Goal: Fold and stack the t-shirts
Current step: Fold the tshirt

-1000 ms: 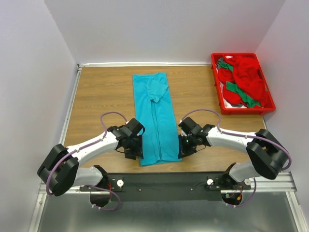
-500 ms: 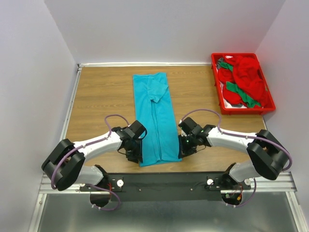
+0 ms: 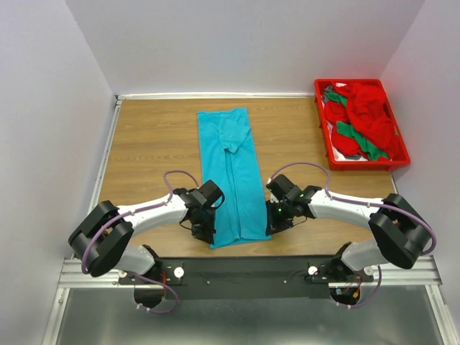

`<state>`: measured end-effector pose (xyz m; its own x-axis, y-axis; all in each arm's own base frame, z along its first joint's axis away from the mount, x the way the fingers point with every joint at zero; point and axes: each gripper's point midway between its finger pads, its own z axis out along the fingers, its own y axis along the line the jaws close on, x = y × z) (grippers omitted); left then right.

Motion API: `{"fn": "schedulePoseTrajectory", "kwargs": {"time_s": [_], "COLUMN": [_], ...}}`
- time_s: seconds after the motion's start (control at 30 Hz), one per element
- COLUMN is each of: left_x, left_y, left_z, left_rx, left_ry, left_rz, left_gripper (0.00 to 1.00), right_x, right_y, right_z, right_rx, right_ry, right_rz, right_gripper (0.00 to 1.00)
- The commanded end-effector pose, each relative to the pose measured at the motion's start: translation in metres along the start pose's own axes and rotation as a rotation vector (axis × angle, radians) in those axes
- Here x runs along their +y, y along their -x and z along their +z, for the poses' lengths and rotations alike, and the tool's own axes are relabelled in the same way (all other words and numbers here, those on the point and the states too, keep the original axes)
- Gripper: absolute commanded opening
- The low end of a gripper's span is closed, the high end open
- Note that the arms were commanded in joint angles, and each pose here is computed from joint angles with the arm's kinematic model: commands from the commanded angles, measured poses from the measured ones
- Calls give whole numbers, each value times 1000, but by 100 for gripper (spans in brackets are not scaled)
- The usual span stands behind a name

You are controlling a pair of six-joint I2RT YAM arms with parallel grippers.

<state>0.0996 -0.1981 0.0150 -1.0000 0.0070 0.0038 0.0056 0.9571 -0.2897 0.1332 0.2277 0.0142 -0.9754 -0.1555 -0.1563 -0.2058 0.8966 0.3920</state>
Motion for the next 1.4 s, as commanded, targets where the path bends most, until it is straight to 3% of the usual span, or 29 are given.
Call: {"fn": "schedulePoseTrajectory", "kwargs": {"time_s": [0.0, 0.07, 0.33, 0.57, 0.7, 0.97, 1.37], "left_x": [12, 8, -21, -37, -21, 6, 13], "left_y": [-2, 0, 37, 104, 155, 233, 321], "left_z": [4, 0, -26, -68, -94, -108, -119], "left_rx": [3, -6, -112, -274, -385, -511, -632], "left_ry": [76, 69, 13, -45, -61, -57, -32], "left_rz": [14, 17, 66, 98, 96, 96, 134], "left_gripper": [4, 0, 0, 0, 0, 0, 0], "right_x": [3, 6, 17, 39, 37, 23, 6], "right_y": [4, 6, 34, 107, 165, 247, 313], "right_z": [-5, -6, -20, -55, -81, -101, -87], "right_rx": [-22, -25, -85, -235, -337, -451, -486], "right_ry": [11, 19, 5, -13, -48, -99, -141], "right_rz": [-1, -6, -44, -92, -100, -91, -119], "right_gripper": [11, 10, 4, 1, 1, 1, 1]}}
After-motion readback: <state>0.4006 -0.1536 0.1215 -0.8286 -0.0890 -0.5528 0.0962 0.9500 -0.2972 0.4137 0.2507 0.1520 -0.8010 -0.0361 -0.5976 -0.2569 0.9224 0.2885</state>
